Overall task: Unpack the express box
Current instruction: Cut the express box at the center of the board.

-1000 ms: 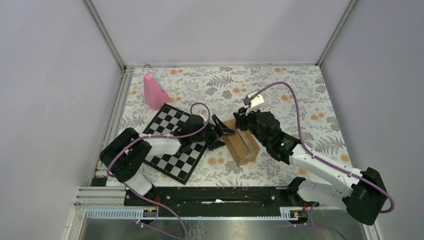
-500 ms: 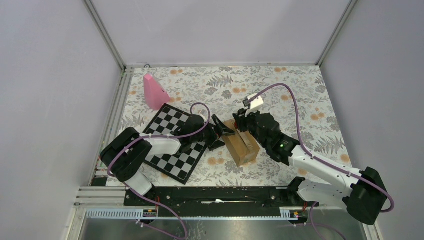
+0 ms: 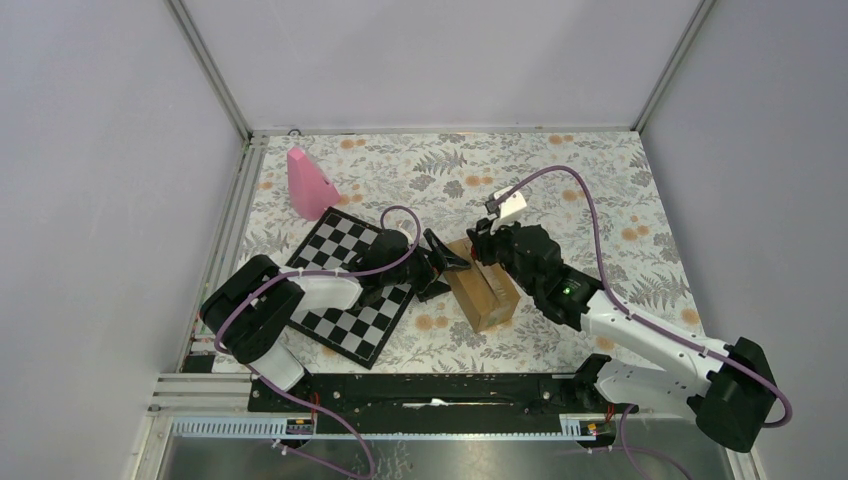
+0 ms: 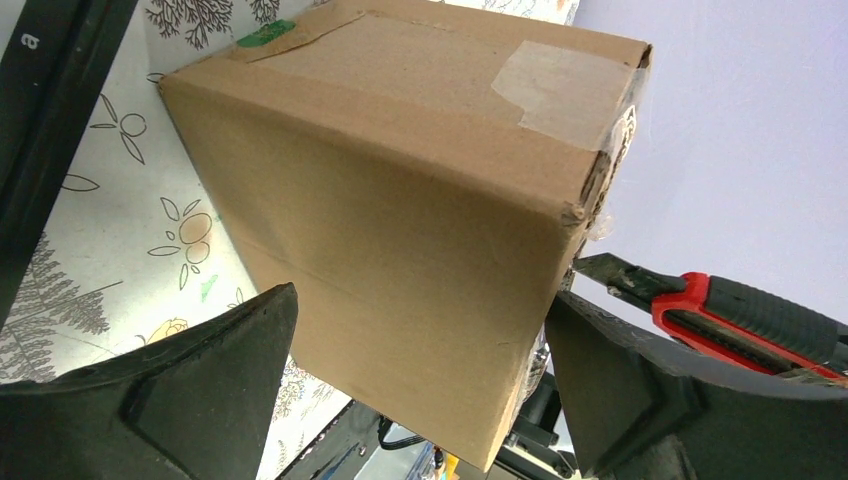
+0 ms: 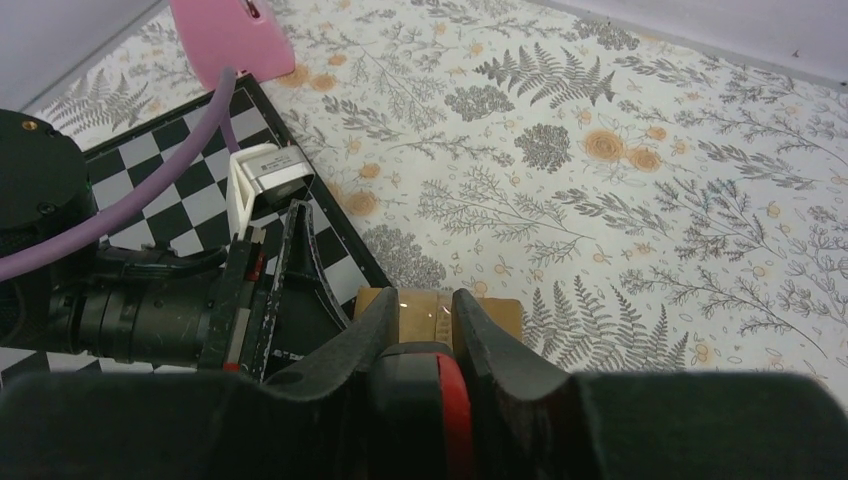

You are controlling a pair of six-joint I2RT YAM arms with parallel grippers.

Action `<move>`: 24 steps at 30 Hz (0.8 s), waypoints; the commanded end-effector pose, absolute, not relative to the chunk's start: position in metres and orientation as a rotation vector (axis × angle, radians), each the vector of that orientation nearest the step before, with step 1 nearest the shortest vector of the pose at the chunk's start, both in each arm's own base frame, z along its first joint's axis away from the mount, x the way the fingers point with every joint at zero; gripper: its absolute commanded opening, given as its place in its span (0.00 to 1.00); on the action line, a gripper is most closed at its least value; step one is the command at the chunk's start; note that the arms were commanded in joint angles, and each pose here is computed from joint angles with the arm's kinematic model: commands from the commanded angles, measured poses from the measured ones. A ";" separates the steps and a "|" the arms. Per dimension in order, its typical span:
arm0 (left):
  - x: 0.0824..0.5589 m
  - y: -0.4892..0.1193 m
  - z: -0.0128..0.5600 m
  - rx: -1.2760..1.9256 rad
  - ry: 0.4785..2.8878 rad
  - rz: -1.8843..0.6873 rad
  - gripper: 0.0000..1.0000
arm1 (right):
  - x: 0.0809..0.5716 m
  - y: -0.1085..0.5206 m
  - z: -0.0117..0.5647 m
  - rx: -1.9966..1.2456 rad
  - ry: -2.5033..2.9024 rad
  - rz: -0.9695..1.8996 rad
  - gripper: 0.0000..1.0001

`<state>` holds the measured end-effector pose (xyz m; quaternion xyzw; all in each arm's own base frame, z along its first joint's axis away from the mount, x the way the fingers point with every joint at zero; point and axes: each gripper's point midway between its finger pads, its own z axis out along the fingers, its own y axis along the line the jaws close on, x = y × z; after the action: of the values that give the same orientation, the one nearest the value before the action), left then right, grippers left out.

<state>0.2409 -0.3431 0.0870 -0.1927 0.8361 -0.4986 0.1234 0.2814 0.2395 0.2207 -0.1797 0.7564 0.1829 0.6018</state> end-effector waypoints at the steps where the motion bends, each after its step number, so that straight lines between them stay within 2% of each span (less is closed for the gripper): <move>1: 0.240 -0.303 0.022 -0.758 2.556 -1.095 0.99 | 0.273 0.245 0.230 -0.489 1.764 0.426 0.00; 10: 0.240 -0.302 0.020 -0.759 2.559 -1.092 0.99 | 0.267 0.250 0.216 -0.512 1.805 0.438 0.00; 18: 0.240 -0.302 0.021 -0.767 2.555 -1.091 0.99 | 0.266 0.249 0.236 -0.454 1.797 0.454 0.00; 24: 0.240 -0.301 0.020 -0.771 2.554 -1.086 0.99 | 0.262 0.251 0.228 -0.459 1.829 0.462 0.00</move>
<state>0.2415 -0.3432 0.0871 -0.1990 0.8351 -0.4981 0.1220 0.2713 0.2404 0.2159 -0.2012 0.7779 0.1693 0.5707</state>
